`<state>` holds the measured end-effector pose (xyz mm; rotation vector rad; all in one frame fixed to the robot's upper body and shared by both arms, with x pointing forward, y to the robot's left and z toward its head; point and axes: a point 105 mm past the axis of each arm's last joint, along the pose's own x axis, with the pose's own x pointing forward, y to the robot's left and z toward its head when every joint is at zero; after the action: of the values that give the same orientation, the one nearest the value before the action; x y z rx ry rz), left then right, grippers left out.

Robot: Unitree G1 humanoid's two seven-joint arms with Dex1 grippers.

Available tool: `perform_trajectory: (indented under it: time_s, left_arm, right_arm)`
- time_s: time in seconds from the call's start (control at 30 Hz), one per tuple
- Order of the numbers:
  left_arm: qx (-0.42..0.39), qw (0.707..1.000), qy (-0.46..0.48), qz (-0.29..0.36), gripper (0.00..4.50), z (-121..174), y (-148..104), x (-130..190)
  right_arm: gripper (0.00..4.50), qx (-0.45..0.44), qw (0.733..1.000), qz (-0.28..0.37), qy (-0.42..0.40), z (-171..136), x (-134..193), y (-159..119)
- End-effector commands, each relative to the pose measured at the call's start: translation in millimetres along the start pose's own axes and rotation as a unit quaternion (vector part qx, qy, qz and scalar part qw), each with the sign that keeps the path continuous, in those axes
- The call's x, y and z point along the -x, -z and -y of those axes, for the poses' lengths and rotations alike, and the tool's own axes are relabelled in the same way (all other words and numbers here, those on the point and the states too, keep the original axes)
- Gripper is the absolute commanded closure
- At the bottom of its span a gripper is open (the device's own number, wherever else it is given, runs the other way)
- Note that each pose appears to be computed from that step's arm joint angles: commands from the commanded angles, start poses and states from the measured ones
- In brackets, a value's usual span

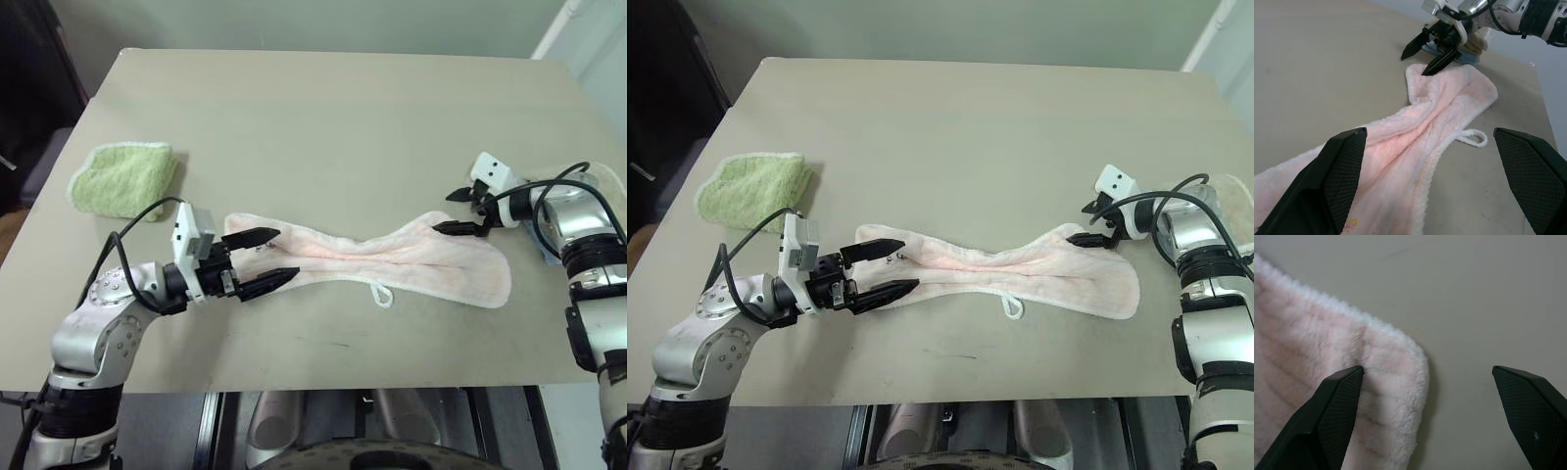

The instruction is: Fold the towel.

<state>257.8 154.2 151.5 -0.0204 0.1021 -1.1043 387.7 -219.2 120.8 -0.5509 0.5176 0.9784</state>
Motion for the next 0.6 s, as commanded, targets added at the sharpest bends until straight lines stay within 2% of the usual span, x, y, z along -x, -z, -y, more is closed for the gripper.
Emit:
perform_trajectory:
  time_s: [0.03, 0.37, 0.47, 0.6]
  left_arm:
    - [-0.024, 1.0, 0.001, 0.011, 0.0, 3.4, -8.3, -0.7]
    - [-0.03, 0.999, 0.003, 0.012, 0.0, 1.2, -8.3, -2.1]
    - [-0.032, 0.999, 0.002, 0.011, 0.0, 1.7, -8.1, -1.3]
    - [-0.037, 0.999, -0.001, 0.008, 0.0, 1.2, -7.3, -0.5]
  right_arm:
    - [0.04, 0.021, 0.999, 0.024, -0.028, -6.3, 2.0, -11.0]
    - [0.04, 0.014, 0.998, 0.02, -0.054, -15.0, -6.2, -6.2]
    - [0.62, 0.015, 0.999, 0.018, -0.049, -13.2, -7.5, -5.4]
    - [1.87, 0.021, 0.998, 0.017, -0.048, -13.0, -10.1, -4.9]
